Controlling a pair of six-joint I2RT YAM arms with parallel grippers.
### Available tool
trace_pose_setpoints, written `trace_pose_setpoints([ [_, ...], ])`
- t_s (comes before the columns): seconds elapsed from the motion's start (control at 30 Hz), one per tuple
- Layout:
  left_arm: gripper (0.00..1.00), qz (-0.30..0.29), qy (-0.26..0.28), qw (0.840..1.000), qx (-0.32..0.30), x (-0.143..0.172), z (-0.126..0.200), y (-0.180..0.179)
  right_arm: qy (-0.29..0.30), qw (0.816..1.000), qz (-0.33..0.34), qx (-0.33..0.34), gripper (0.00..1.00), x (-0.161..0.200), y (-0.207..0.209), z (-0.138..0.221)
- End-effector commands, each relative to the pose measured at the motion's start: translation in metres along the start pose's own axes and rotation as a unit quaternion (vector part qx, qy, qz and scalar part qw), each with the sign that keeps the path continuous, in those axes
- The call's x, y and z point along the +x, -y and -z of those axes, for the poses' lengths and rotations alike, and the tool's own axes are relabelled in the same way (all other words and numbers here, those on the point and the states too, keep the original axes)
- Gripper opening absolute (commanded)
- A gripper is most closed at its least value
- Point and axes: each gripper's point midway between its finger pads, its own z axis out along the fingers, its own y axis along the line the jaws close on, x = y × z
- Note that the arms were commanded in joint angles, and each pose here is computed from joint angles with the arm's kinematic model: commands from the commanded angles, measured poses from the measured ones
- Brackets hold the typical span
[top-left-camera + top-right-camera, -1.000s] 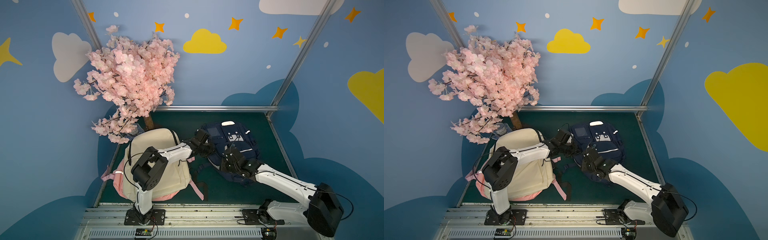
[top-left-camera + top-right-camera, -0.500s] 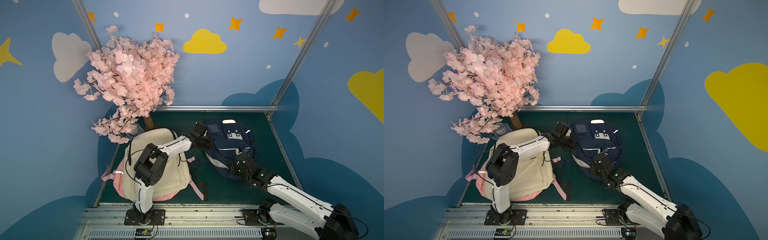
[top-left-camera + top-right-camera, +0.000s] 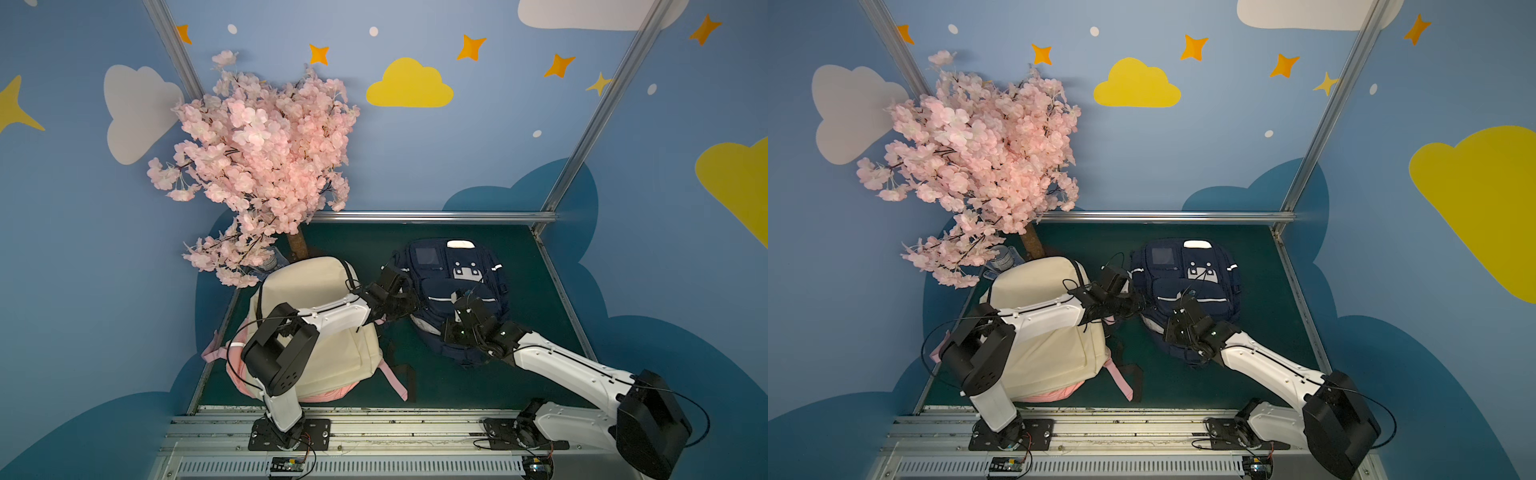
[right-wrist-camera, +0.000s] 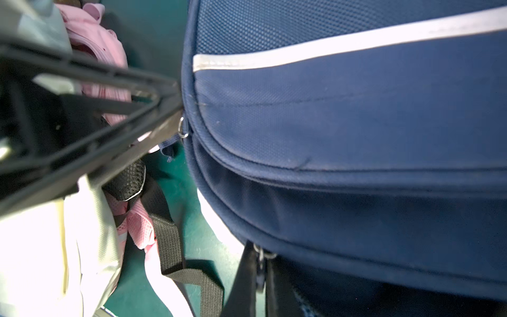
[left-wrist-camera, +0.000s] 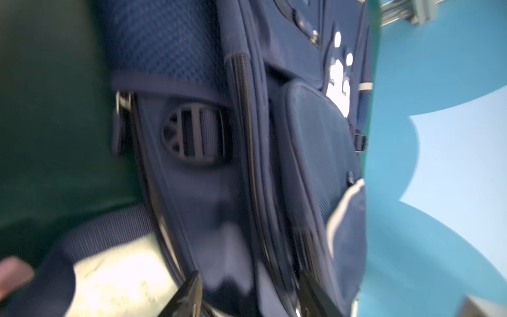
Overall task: Zip up the backpack
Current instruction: Zip the zipper on the backpack.
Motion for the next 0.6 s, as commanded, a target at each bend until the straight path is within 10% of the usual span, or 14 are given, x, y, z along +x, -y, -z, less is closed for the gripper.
trace_pose_setpoints([
  [0.0, 0.58, 0.006, 0.023, 0.998, 0.062, -0.006, 0.005, 0.027, 0.02, 0.999, 0.012, -0.04, 0.0, -0.013, -0.026, 0.002],
  [0.57, 0.21, 0.012, -0.002, 0.998, 0.057, 0.015, -0.024, 0.026, 0.019, 0.997, 0.041, -0.066, 0.0, -0.012, -0.054, 0.005],
])
